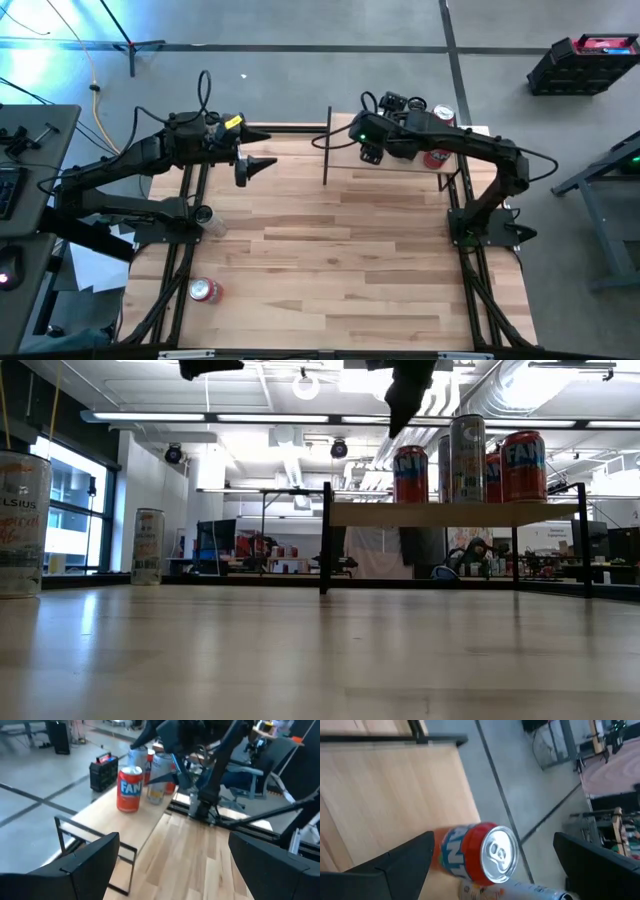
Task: Place canned beverage on shelf
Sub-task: Put the orange soda can on the shelf
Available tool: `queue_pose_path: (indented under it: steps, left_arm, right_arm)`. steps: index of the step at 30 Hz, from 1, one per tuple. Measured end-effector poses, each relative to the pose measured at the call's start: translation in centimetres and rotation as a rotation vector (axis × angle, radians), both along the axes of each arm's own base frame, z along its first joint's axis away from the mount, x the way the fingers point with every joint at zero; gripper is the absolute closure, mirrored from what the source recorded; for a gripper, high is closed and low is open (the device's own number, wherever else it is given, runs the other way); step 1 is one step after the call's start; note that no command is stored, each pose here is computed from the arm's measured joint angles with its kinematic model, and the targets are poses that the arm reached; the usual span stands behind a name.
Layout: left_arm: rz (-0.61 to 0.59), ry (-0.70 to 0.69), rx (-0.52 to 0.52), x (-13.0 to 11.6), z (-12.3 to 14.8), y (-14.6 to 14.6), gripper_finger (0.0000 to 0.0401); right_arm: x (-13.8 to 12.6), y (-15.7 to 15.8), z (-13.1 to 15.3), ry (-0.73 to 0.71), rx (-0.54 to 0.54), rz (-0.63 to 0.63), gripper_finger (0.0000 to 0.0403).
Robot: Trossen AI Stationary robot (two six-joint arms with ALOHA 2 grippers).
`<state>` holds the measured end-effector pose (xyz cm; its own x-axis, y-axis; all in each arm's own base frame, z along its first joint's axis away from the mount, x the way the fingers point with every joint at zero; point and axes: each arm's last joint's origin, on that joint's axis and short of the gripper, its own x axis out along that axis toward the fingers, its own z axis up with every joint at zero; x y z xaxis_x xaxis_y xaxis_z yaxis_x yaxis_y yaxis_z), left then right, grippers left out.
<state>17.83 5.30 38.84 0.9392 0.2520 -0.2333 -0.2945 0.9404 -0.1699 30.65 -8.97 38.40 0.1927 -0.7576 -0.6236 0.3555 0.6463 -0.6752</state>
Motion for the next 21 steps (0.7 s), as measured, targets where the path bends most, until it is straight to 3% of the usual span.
queue_pose_path:
  steps: [9, 14, 21]
  left_arm:
    - [-0.04, 0.002, -0.014, 0.0, -0.1, -0.1, 0.0036]
    - [-0.116, -0.008, -0.034, -0.1, 0.1, -0.4, 0.0036]
    - [-0.132, -0.007, -0.039, 0.0, 0.0, -0.8, 0.0036]
  right_arm:
    - [-1.3, 0.6, 2.1, -0.156, 0.051, 0.045, 0.0009]
    - [-1.7, -0.4, 1.8, -0.145, 0.107, 0.028, 0.0009]
    - [-2.6, -2.0, 1.4, -0.11, 0.149, -0.039, 0.0009]
